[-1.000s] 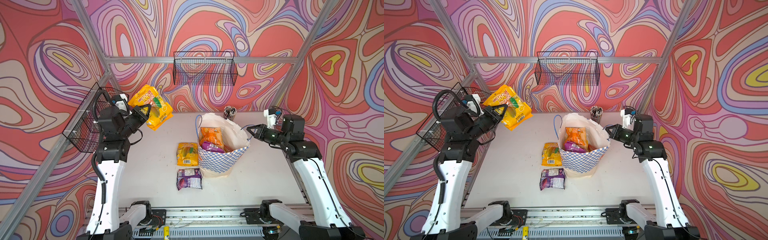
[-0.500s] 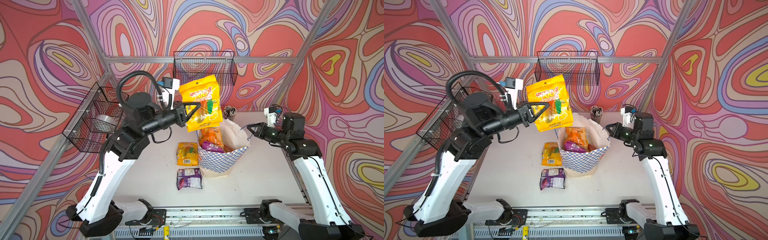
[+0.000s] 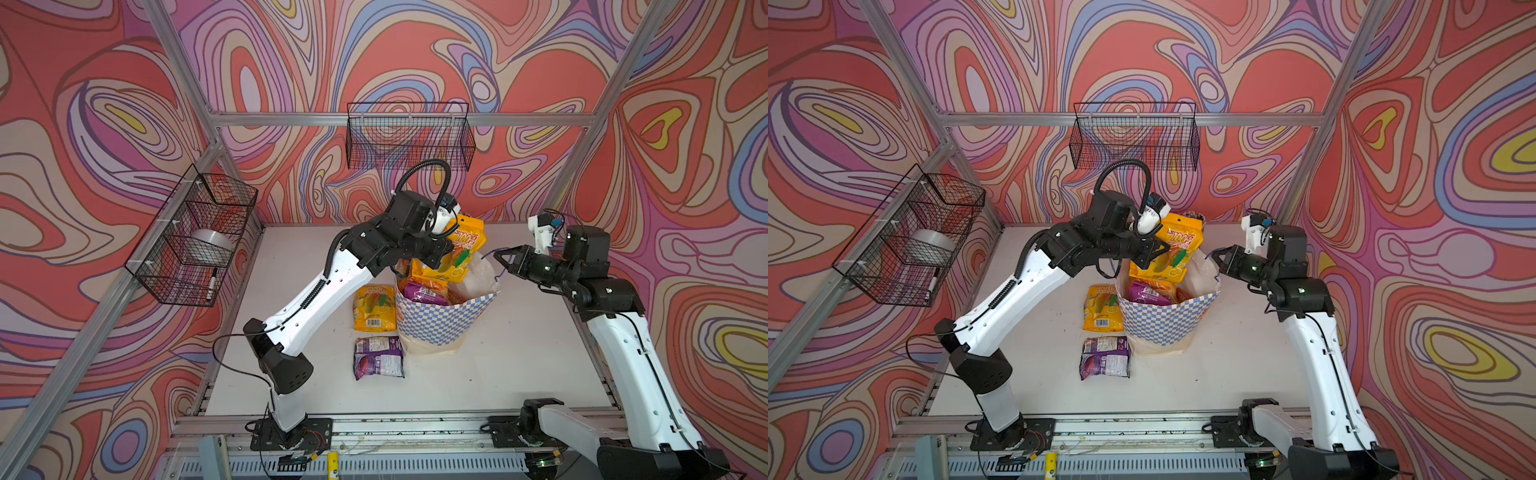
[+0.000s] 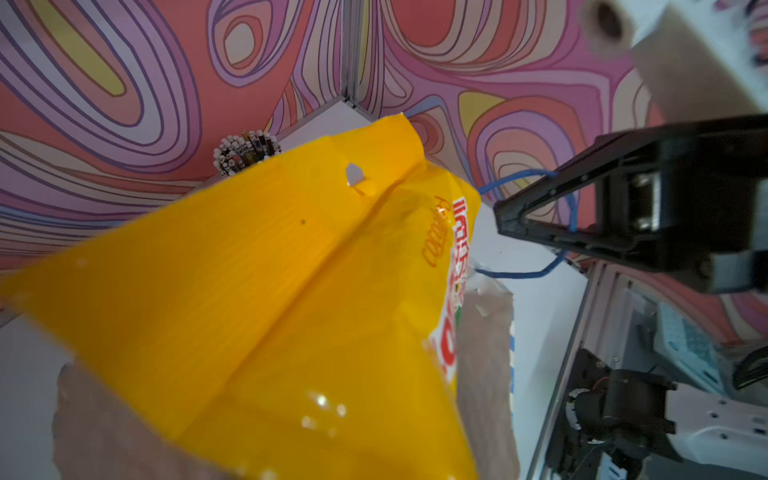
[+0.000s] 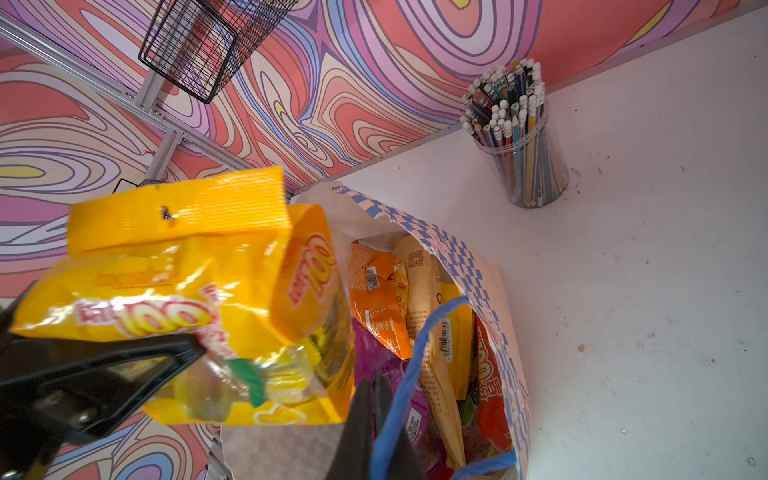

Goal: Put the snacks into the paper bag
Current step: 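Lower the yellow pack into the bag held by the right gripper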

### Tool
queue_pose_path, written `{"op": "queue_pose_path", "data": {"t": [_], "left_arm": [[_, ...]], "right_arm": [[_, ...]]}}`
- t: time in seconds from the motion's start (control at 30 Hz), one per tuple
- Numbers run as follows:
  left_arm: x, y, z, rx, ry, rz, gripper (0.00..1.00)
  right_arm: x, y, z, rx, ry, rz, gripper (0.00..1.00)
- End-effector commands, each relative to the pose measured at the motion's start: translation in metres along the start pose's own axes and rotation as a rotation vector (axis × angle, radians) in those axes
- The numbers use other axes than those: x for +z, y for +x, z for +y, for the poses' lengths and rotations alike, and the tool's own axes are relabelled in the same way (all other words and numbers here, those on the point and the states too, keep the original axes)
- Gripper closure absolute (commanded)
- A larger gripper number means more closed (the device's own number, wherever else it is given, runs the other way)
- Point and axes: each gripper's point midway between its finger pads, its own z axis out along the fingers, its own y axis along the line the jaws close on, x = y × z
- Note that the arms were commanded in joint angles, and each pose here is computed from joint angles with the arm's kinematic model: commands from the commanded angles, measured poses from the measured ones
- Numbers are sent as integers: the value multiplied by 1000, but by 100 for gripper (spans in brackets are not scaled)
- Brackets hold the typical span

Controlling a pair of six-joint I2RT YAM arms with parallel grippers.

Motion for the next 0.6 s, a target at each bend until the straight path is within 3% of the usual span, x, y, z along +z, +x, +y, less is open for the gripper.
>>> {"op": "queue_pose_path", "data": {"t": [0.0, 0.3, 0.47, 0.57], "left_arm": [[-4, -18, 17, 205, -118, -42, 95], [44, 19, 45, 566, -207, 141, 97], [46, 24, 72, 721, -348, 211, 100], [43, 31, 69, 821, -354, 245, 100]], "right_arm": [[-9, -2, 9, -20, -17, -19, 100], [-8, 0, 9, -8, -27, -13, 100], [-8, 1, 10, -4, -32, -8, 100], [-7, 1, 10, 1, -32, -5, 100]]}}
